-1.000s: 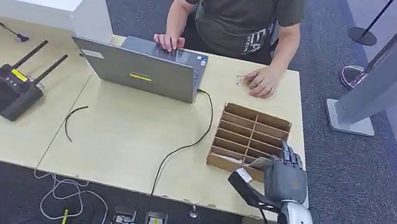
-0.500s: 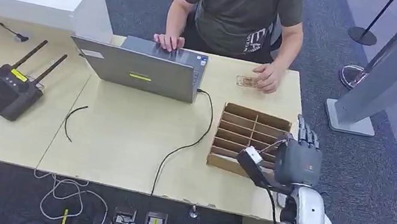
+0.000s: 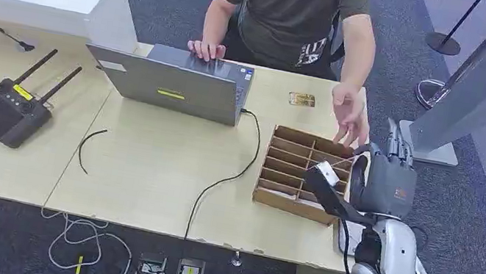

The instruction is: Pass the card to the sensor for recognition and then transmit it.

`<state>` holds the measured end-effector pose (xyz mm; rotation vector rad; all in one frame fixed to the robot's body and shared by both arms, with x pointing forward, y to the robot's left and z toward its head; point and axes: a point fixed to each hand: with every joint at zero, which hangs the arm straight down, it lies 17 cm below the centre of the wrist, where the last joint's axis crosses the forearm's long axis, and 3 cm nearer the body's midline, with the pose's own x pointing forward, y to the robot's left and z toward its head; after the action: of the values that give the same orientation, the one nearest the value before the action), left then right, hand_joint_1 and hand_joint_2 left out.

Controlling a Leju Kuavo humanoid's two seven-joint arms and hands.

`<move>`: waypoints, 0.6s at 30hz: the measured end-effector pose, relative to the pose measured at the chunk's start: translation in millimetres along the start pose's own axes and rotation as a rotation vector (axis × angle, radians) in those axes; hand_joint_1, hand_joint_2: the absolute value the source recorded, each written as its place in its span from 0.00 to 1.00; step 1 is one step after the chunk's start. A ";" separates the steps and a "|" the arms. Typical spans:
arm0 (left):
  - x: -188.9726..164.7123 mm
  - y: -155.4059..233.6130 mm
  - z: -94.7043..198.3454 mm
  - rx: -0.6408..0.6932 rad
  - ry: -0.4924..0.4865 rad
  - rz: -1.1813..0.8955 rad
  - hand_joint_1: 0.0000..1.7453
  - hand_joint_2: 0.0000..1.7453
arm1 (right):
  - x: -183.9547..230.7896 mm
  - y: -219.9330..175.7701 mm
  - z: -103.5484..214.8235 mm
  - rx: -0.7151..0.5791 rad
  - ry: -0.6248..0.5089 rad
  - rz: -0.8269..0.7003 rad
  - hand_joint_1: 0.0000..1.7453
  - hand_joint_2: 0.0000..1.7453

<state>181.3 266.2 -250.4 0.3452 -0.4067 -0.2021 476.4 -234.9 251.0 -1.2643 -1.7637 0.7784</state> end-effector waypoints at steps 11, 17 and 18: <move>16.6 -5.6 0.1 -0.025 -0.025 -0.050 0.00 0.00 | -7.3 -14.2 -18.4 -0.041 0.002 0.117 1.00 1.00; 20.4 -9.9 1.5 -0.033 -0.031 -0.060 0.00 0.00 | -16.4 -18.1 -29.4 -0.055 0.023 0.162 1.00 1.00; 21.0 -10.3 1.6 -0.034 -0.034 -0.064 0.00 0.00 | -17.9 -17.7 -29.8 -0.053 0.027 0.166 1.00 1.00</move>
<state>198.2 250.8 -245.4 0.3221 -0.4251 -0.2772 497.6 -256.6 275.6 -1.4645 -1.6834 0.8077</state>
